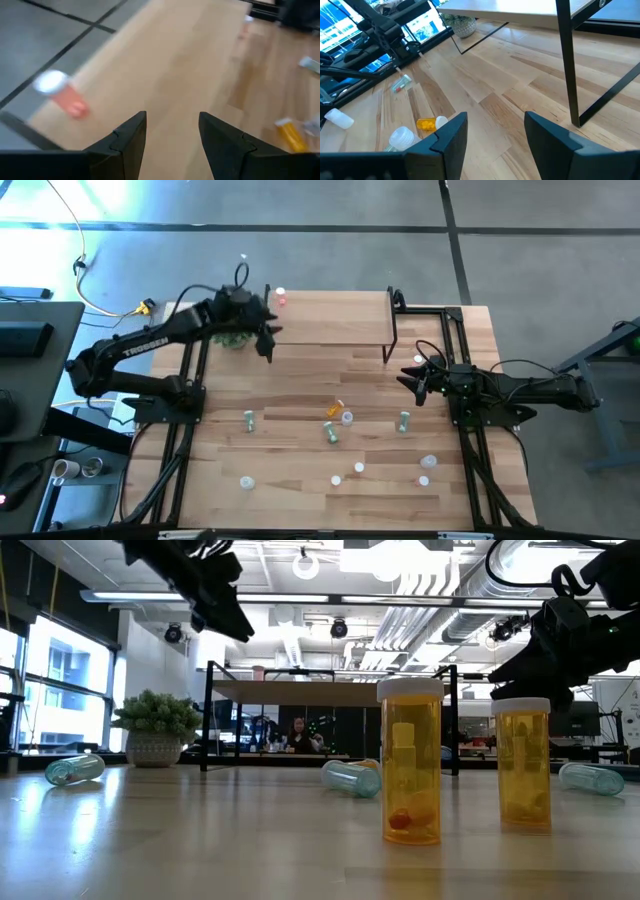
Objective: Pick and place medicine bottles onto shelf by color
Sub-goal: Put the top white pill bottle on the shelf
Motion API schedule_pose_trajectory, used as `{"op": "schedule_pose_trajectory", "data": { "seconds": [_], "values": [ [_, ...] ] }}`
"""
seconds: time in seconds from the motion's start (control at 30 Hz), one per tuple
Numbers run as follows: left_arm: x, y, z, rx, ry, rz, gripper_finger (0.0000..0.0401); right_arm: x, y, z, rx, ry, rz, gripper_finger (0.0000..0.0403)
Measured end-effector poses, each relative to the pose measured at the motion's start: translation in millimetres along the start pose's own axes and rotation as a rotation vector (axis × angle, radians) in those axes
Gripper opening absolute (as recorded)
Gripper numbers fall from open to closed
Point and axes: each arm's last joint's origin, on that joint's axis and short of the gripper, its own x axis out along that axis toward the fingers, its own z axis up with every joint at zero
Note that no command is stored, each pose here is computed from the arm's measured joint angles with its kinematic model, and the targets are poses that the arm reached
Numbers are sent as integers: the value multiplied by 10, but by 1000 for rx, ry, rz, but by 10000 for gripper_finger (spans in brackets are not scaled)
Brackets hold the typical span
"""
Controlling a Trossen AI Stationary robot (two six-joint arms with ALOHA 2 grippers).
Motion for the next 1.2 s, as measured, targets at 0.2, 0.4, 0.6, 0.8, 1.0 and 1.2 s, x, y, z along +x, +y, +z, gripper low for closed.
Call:
{"op": "schedule_pose_trajectory", "data": {
  "seconds": [0.2,0.4,0.6,0.8,1.0,1.2],
  "values": [
    [-54,-239,-219,8,-21,-80,172,0,0,0,0,0,-1,187],
    [-102,-454,-404,7,-23,-160,172,0,-1,-1,0,0,0,187],
    [-116,-686,-577,8,-28,-259,172,0,0,0,0,0,0,187],
    [-116,-929,-722,4,-45,-367,172,0,0,0,0,0,0,187],
    [-193,-1149,-779,20,-47,-438,172,0,0,-1,0,0,0,187],
    [-289,-1332,-822,22,-66,-449,172,0,0,3,1,-5,-2,187]
  ]
}}
